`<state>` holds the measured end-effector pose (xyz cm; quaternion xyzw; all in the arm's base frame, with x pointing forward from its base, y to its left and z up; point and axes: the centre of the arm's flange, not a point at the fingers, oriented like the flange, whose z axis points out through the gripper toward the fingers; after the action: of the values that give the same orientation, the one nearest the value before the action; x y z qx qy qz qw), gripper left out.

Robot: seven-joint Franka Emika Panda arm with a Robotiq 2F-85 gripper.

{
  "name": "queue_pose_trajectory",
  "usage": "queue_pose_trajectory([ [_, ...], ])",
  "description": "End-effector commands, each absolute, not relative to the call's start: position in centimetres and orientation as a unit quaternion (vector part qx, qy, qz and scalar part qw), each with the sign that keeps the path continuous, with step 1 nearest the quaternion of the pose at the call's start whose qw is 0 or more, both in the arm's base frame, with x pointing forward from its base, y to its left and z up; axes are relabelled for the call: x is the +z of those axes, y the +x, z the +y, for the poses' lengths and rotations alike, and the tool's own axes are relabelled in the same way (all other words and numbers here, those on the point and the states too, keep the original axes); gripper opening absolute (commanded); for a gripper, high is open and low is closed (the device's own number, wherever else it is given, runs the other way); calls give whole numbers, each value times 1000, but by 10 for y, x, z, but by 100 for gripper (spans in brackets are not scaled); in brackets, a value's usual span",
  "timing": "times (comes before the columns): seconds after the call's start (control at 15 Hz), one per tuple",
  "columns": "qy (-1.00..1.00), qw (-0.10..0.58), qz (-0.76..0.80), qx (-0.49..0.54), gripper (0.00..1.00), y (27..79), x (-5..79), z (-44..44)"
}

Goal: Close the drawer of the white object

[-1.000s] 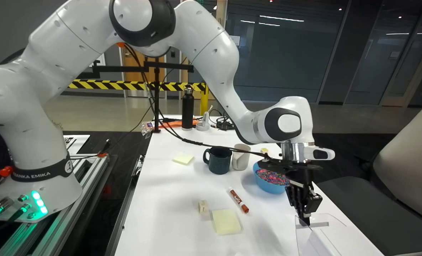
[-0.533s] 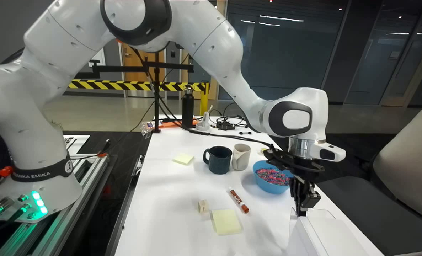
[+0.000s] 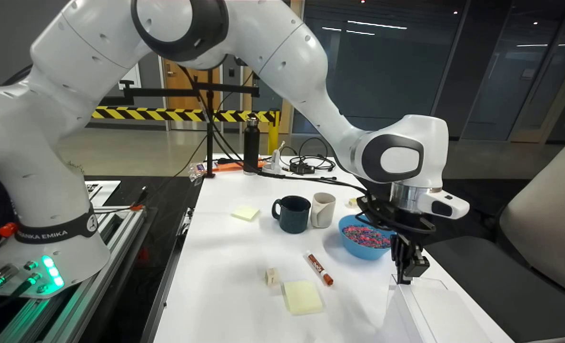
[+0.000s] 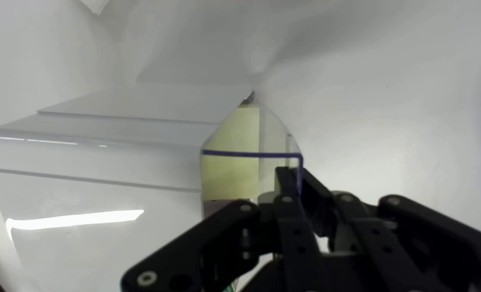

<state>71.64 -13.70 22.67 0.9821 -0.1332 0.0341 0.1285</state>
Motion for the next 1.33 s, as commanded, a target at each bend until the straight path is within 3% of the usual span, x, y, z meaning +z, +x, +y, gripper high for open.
queue_pose_trajectory([
  [0.0,983,102,-150,35,2,717,241,-139],
  [0.07,983,100,-152,36,2,717,241,-139],
  [0.13,982,98,-155,35,33,717,242,-139],
  [0.27,982,96,-156,38,39,717,244,-139],
  [0.8,983,80,-147,74,96,711,285,-129],
  [1.27,984,56,-135,103,100,709,333,-111],
])
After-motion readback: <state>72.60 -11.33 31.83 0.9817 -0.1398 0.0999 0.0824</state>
